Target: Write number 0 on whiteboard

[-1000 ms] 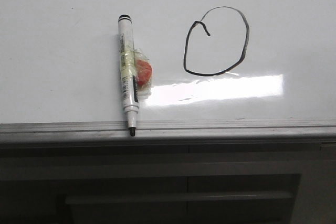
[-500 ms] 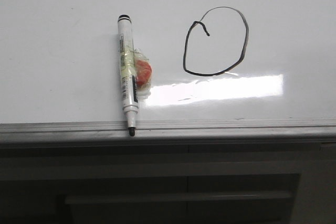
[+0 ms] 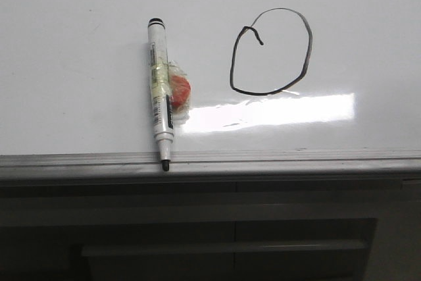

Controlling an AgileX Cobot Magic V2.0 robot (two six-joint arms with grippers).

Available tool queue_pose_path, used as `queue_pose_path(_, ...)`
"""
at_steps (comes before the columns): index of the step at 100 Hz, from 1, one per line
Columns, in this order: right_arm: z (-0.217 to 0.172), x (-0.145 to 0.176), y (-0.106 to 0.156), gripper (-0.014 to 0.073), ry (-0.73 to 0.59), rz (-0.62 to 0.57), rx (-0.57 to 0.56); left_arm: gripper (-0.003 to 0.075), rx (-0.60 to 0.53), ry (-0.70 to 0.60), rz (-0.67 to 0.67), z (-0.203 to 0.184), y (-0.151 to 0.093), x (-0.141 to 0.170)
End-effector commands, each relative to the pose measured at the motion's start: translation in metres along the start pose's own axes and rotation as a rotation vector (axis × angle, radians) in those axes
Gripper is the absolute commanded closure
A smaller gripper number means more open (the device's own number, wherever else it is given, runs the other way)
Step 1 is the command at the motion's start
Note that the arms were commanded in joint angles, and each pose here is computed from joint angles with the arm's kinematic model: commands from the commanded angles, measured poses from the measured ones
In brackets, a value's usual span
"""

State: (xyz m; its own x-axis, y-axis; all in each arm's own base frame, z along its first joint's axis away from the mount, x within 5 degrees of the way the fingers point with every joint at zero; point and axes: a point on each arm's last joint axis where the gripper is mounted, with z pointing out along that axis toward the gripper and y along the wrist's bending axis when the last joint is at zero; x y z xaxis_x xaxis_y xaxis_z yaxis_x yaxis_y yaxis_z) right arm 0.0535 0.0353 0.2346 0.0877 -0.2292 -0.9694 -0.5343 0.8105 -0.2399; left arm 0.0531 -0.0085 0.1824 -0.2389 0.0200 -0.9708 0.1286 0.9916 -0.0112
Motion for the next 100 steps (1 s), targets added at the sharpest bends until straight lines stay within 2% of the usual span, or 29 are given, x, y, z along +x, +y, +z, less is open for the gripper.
queue_pose_path(1,0.0,-0.01,-0.006,0.0664,-0.101,-0.007,0.062,0.074,-0.004,-0.041,-0.02,0.001,0.0,0.005)
queue_pose_path(23,0.004,0.018,-0.001,0.0664,-0.032,0.122,0.07,0.074,-0.004,-0.041,-0.02,0.001,0.0,0.005)
queue_pose_path(36,0.005,0.031,-0.002,0.0664,0.016,0.087,0.128,0.074,-0.004,-0.041,-0.02,0.001,0.0,0.005)
queue_pose_path(54,0.003,0.047,-0.007,0.0664,0.12,0.223,0.236,0.074,-0.004,-0.041,-0.02,0.001,0.0,0.005)
queue_pose_path(77,-0.007,0.06,-0.007,0.0664,0.236,0.249,0.319,0.074,-0.004,-0.041,-0.02,0.001,0.0,0.005)
queue_pose_path(100,-0.012,0.059,-0.007,0.0664,0.204,0.244,0.328,0.074,-0.004,-0.041,-0.02,0.001,0.0,0.005)
